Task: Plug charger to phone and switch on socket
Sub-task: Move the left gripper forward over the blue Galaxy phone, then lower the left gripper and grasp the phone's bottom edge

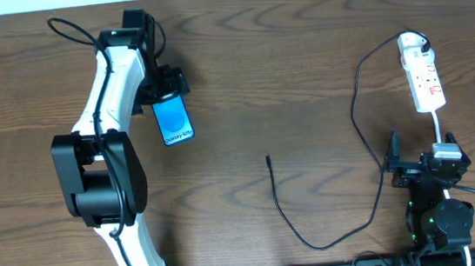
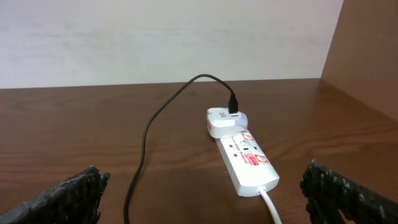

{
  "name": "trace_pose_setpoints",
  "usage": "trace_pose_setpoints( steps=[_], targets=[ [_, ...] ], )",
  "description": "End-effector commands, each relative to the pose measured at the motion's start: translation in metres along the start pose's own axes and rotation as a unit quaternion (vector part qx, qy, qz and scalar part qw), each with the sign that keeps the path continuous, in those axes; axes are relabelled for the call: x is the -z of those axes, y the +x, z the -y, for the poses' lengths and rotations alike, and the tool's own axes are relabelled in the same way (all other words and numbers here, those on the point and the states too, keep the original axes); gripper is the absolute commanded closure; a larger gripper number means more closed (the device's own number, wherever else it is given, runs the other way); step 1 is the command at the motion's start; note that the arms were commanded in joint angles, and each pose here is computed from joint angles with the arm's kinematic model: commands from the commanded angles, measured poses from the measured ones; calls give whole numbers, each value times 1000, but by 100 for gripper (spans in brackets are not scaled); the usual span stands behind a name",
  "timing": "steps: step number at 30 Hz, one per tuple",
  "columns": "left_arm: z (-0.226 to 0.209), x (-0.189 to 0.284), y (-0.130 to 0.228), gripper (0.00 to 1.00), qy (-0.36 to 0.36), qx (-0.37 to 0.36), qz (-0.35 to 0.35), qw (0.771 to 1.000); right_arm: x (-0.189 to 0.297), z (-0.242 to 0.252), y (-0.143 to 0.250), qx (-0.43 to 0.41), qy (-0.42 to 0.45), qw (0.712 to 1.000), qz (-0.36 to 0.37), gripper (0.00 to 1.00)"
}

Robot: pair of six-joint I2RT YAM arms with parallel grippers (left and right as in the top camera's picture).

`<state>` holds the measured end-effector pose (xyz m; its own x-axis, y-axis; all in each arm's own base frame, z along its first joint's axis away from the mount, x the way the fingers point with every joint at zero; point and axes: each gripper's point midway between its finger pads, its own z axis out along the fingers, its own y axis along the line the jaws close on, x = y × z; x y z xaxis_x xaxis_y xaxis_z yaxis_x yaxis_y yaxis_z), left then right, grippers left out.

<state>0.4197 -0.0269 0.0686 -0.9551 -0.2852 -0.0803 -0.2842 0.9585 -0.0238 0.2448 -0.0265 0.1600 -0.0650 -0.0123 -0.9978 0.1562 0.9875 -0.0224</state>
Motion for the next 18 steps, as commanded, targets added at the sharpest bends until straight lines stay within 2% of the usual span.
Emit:
trace_pose_setpoints(
  steps=[1,18],
  targets=[
    [-1,-15,5,2,2,2,-13,1000,0,-2,0,6,-3,1000,0,1],
    [0,-37,10,2,5,-5,-17,1000,0,-2,0,6,-3,1000,1,1]
  ],
)
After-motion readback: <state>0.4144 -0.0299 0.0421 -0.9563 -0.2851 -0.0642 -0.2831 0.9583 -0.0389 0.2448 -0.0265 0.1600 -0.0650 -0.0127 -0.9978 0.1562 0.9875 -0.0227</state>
